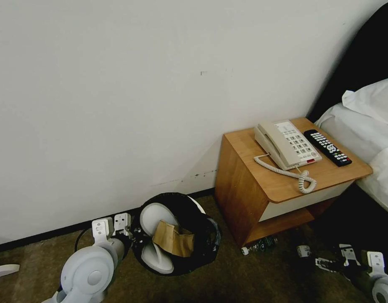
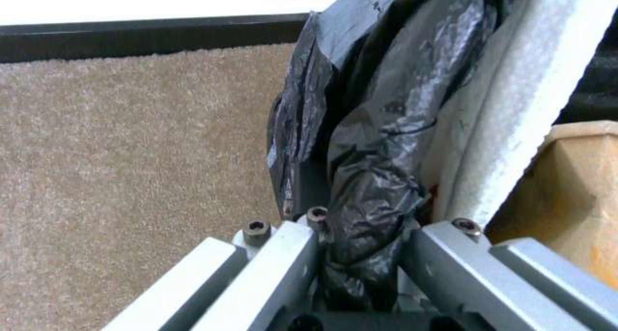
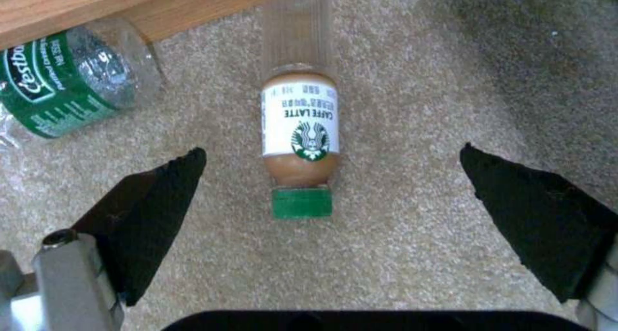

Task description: Pick up the trash bin, then pick up the garbage from the floor and place it into the trash bin.

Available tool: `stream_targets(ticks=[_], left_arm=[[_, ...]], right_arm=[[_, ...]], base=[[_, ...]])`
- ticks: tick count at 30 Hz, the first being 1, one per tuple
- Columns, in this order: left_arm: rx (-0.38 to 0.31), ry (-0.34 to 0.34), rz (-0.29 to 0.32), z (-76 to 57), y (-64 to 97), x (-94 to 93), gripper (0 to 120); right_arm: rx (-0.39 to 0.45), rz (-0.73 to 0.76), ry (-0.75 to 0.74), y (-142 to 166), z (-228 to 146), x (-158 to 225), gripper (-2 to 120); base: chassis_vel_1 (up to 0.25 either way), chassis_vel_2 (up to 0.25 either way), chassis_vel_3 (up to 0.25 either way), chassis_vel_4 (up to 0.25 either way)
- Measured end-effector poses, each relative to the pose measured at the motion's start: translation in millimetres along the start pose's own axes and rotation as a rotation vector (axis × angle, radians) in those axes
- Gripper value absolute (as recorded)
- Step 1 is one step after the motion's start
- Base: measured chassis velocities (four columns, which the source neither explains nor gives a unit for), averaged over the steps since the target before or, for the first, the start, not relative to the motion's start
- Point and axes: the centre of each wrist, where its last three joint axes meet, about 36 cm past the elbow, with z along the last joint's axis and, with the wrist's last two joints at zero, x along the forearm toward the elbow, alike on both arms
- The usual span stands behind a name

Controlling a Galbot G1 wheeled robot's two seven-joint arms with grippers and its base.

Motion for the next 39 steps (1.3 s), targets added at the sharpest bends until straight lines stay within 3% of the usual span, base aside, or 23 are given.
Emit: stream_targets(ticks=[10,22,39], left_arm=[[-0.001,0.001,-0.002,2.2,0.5,0.8,0],[0.010,-0.008,-0.003,1.7,0.0,1.2,0],[0.015,-0.008,-0.007,2.0,0.6,-1.2,0]], right_arm=[[-0.009,-0.008,-0.007,7,-7,-6,100],[0.081,-0.035,0.017,23,-16,-10,100],[0.060,-0.022,0.002,19,-26,-20,100]], base=[[0.000,0.000,0.000,0.000],[0.000,0.000,0.000,0.000],[0.000,0.000,0.000,0.000]])
